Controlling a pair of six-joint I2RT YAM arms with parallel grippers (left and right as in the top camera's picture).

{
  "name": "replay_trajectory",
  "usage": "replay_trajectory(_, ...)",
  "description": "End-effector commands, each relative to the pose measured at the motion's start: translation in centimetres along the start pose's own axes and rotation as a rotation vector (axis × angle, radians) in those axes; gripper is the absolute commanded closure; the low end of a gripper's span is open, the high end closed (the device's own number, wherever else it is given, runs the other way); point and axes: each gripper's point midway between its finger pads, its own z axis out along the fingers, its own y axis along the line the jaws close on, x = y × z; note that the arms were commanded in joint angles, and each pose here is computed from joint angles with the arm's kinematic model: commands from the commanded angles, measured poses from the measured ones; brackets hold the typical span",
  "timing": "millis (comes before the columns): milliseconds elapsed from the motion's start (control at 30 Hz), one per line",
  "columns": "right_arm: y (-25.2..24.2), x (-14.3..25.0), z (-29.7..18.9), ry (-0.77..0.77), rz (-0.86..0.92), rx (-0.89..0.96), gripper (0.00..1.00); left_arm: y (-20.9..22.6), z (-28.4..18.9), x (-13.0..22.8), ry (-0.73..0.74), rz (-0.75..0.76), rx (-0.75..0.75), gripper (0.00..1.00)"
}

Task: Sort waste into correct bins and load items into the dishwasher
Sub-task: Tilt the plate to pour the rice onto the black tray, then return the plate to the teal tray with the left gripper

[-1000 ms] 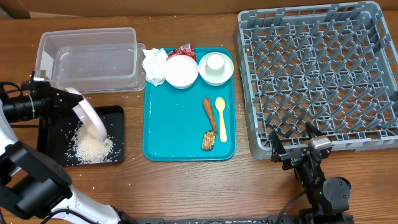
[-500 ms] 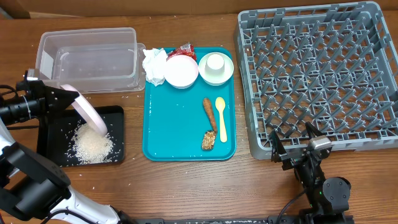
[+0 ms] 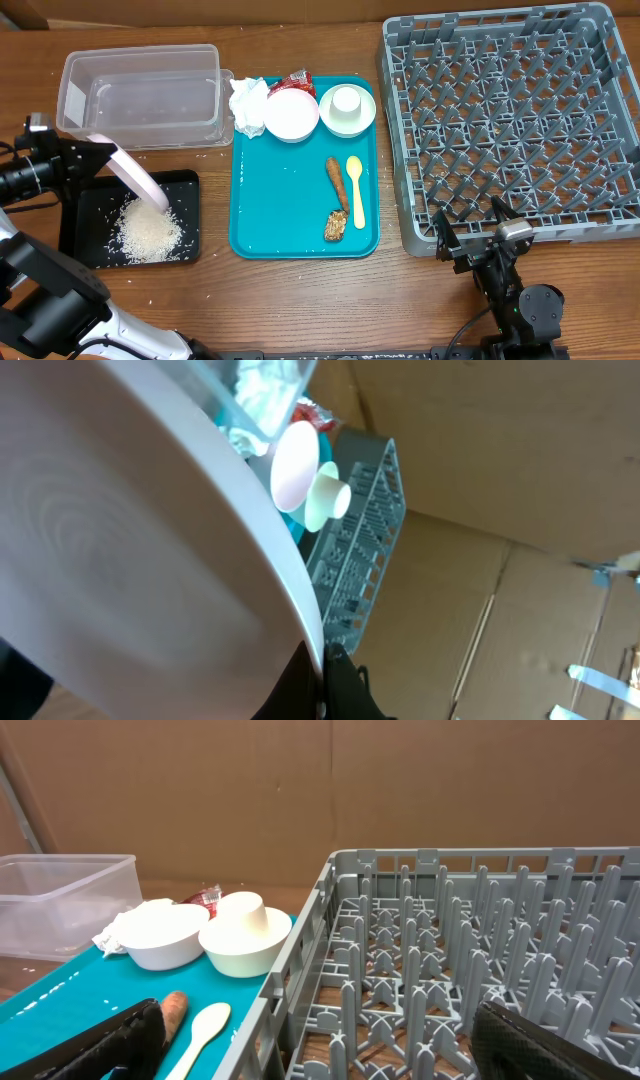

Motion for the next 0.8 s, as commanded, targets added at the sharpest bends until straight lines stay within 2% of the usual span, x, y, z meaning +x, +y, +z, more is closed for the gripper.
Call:
replay_trajectory(0,-0.1,0.2,0.0,-0.001,-0.006,0.004,0.0,-0.6,-0.5,1.2,0.002,0.011,-0.024,0.96)
replay_trajectory(133,-0.1,0.2,0.0,-0.001,-0.006,0.004,0.0,0.0,0.1,1.9,0.027,0.003,-0.097,0.96)
replay_trajectory(333,-0.1,0.3,0.0,-0.001,-0.006,0.004,0.0,-2.7,2.3,4.7,0.089,0.137,-0.152,0.96)
replay_trajectory(467,-0.1,0.2,0.0,-0.001,-0.006,0.004,0.0,-2.9,4.4,6.1,0.118,0.208,-0.352,0.96)
replay_trajectory(533,-0.1,0.2,0.0,-0.001,-0.006,0.004,0.0,-3.9,7.3,7.0,0.122,0.269,-0.441,0.96)
replay_trajectory(667,-0.1,0.2,0.0,-0.001,-0.006,0.004,0.0,-6.8,14.0,10.1,0.184,0.457,-0.455,0.96)
replay_trajectory(767,-0.1,0.2,0.0,-0.001,-0.006,0.004,0.0,-8.1,18.8,12.8,0.175,0.618,-0.531,0.96)
